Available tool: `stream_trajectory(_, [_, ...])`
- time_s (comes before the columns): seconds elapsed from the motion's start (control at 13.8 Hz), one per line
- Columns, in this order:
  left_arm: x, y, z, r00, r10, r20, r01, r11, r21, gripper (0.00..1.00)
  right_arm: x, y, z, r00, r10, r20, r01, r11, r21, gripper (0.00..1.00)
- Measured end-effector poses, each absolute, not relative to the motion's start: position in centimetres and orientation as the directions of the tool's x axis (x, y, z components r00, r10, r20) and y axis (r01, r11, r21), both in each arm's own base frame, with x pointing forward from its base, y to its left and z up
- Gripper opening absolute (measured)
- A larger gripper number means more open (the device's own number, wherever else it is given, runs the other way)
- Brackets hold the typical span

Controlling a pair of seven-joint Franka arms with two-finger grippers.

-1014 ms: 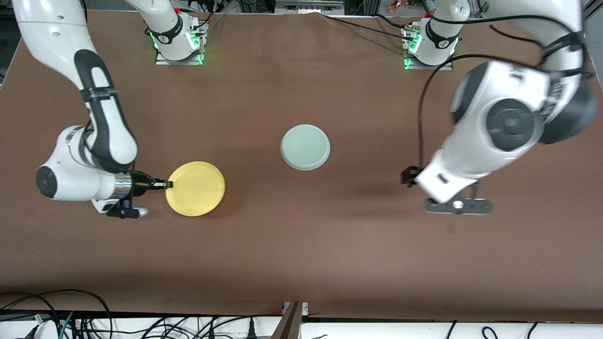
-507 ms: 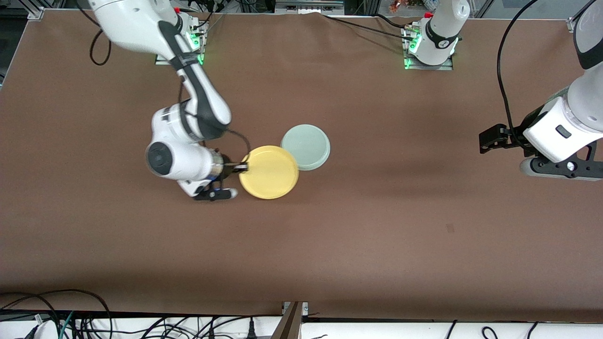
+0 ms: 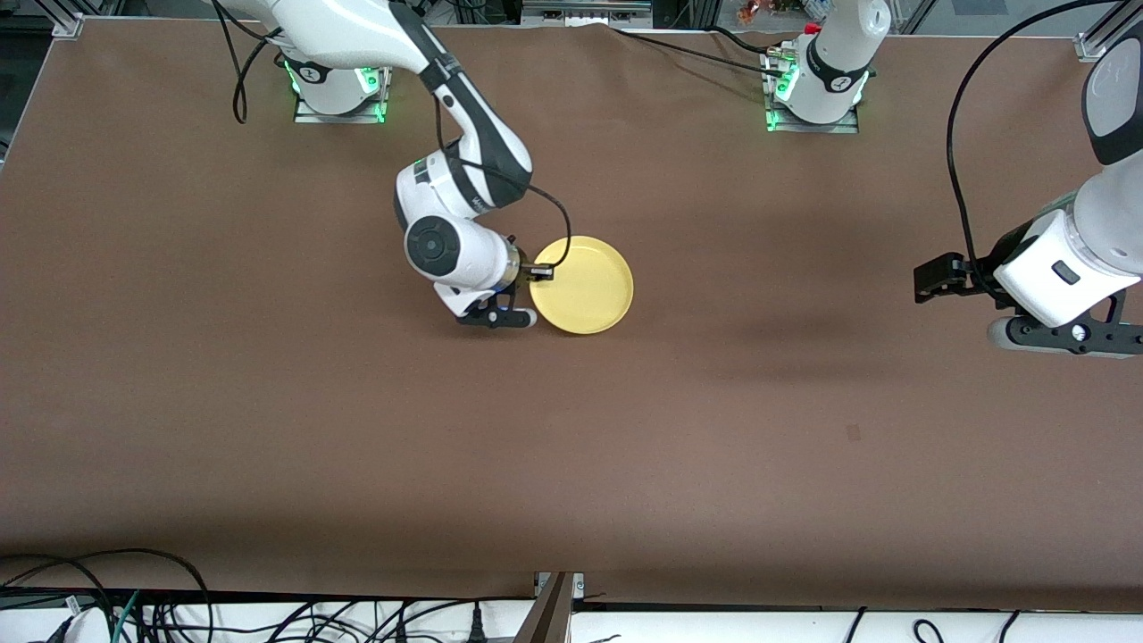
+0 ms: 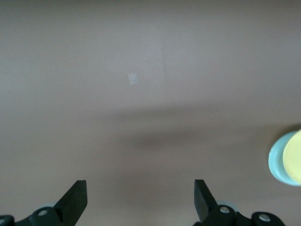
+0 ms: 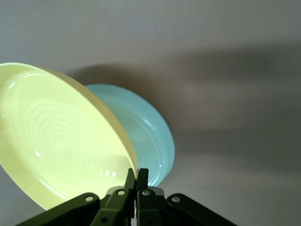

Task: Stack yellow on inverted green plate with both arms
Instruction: 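Carry the yellow plate with the right gripper onto the green plate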

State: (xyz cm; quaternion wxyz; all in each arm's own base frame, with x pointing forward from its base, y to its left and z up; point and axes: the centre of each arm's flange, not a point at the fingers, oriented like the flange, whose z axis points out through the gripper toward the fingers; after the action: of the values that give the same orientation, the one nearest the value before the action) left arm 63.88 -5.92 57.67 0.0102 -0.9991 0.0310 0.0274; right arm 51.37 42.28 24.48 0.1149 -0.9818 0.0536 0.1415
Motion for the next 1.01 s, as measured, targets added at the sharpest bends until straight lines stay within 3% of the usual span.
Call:
stream_trajectory(0.43, [56.6, -4.8, 57.4, 0.998, -0.049, 0.025, -0.048, -0.998, -0.042, 1.00, 47.6, 43.0, 21.1, 0.951, -0.129, -0.281, -0.189, -0.962, -0.197, 0.02])
stream_trajectory(1.01, [56.1, -4.1, 56.6, 0.999, -0.038, 0.003, -0.038, -0.998, -0.044, 1.00, 45.7, 40.4, 21.0, 0.957, -0.161, -0.242, -0.210, -0.959, -0.193, 0.02])
